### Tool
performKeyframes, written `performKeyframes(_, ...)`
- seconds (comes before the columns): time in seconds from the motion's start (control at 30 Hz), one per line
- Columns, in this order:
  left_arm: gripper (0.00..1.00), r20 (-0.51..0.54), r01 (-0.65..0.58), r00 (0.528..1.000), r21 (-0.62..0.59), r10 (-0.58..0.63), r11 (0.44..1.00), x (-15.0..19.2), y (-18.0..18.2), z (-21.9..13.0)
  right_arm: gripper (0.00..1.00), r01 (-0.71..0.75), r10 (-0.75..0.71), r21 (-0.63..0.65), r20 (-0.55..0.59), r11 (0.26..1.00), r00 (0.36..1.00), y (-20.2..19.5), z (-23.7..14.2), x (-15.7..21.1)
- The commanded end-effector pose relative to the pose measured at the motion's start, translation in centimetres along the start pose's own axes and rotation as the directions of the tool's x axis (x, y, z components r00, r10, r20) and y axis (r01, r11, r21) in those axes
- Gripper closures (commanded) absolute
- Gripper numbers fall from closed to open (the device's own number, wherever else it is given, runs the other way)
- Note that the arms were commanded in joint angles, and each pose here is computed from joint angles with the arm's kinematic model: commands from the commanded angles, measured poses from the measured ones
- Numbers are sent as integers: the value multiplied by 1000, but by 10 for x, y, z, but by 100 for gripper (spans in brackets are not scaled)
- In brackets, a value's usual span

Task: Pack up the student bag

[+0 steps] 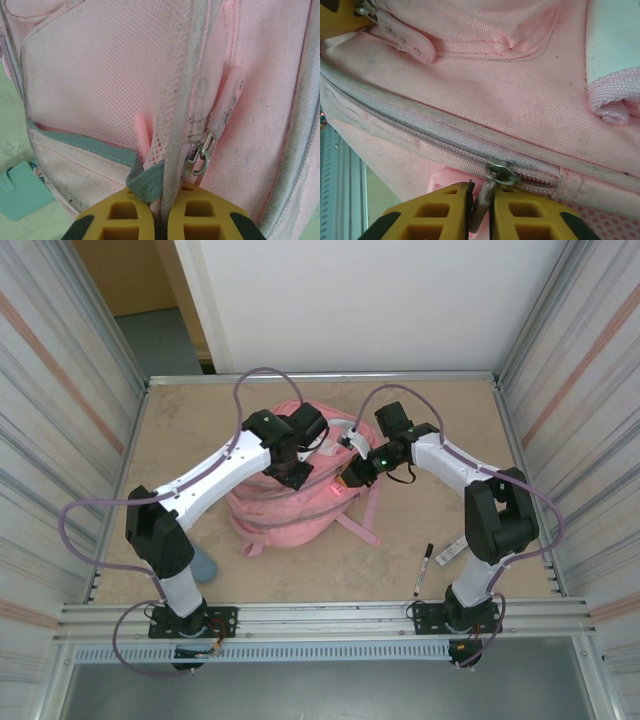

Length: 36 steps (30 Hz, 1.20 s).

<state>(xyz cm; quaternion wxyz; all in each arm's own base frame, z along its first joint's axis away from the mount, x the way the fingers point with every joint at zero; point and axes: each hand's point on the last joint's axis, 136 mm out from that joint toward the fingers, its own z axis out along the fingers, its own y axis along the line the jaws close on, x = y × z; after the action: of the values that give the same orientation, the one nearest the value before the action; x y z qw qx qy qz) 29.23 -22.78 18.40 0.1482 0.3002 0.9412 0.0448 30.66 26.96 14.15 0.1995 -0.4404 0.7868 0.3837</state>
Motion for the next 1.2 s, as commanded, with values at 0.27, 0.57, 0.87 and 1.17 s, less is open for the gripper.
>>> performKeyframes(0.27,100,150,156,975,80,-167,984,-26,-4,-16,86,-59,59,-93,-9,994,998,54,2,-7)
performKeyframes(0.57,100,164,286,935,178,-315,941,-37,-9,-11,80,-122,113,-149,-63,981,992,90,40,-14)
performKeyframes(0.87,100,134,432,841,419,-525,799,-44,-5,-4,72,-153,157,-50,68,987,985,90,66,1)
performKeyframes(1.17,100,146,382,853,482,-502,789,-41,-8,-1,60,-353,322,153,196,923,926,37,26,14)
